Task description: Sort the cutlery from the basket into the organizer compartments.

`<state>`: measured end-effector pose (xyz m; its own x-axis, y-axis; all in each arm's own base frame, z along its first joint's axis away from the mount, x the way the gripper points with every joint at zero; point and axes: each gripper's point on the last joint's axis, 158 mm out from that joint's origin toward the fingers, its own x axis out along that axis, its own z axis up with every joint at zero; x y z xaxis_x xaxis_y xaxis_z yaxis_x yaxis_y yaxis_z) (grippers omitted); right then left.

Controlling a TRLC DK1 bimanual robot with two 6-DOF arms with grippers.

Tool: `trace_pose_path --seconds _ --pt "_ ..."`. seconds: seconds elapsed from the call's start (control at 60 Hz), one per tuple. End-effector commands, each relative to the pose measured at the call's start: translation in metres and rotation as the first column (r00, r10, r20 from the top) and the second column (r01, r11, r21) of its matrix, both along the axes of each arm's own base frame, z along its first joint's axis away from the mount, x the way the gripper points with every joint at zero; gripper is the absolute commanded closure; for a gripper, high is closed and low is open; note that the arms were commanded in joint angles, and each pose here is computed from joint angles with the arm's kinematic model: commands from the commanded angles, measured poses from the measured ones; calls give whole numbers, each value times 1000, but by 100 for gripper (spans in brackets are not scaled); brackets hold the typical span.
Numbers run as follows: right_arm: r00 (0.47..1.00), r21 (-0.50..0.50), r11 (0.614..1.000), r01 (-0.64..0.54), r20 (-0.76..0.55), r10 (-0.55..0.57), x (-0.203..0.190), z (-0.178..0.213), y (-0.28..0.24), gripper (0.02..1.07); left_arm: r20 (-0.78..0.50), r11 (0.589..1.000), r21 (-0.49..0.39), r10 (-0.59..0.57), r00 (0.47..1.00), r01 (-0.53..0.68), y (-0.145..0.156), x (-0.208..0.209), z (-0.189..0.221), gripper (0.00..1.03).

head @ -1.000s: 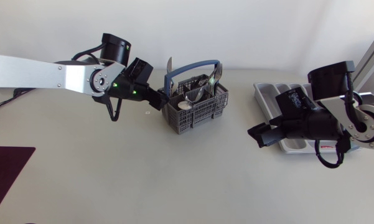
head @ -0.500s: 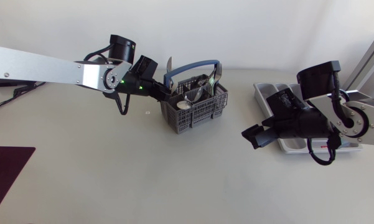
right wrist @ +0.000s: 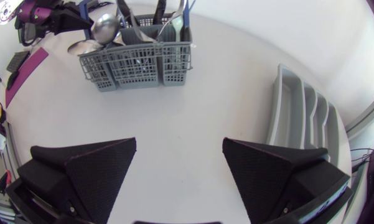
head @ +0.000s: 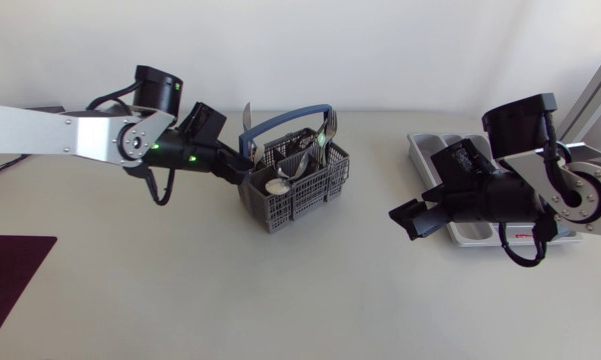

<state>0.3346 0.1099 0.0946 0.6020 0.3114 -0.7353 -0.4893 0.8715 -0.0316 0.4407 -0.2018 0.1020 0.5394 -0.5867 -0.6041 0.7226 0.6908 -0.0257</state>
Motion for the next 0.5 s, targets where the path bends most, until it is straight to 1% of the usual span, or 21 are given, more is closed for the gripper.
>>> trace_pose_path --seconds 0.0,0.15,0.283,0.317,0.35,0.367,0.433,0.45,0.467,0.483 --pt "1000 -7 1000 -13 1 13 -6 4 2 7 -53 1000 -18 -18 998 17 13 -35 -2 100" --pt "1000 -7 1000 -21 14 21 -13 9 4 7 -75 999 -6 -53 996 52 23 -85 -5 100" --pt "999 -11 1000 -28 17 29 -17 9 9 7 -56 997 0 -83 995 83 28 -120 -2 99" --pt "999 -12 999 -32 16 32 -17 8 11 7 -56 997 2 -83 995 83 29 -123 -2 91" --pt "999 -15 999 -36 15 36 -17 7 14 7 -59 997 5 -83 995 83 31 -125 -2 81" --pt "999 -17 999 -39 17 39 -17 7 15 7 -63 997 7 -81 995 82 32 -126 -3 73" --pt "999 -19 999 -46 16 47 -15 6 20 7 -65 997 15 -75 995 76 37 -128 -1 53" --pt "999 -17 999 -48 17 49 -15 6 21 7 -61 997 14 -72 996 73 38 -127 1 49" --pt "999 -21 999 -49 13 50 -14 5 22 7 -56 998 14 -64 996 65 41 -127 3 44" --pt "999 -21 998 -51 11 51 -13 5 23 7 -55 998 13 -58 997 59 43 -127 5 41"
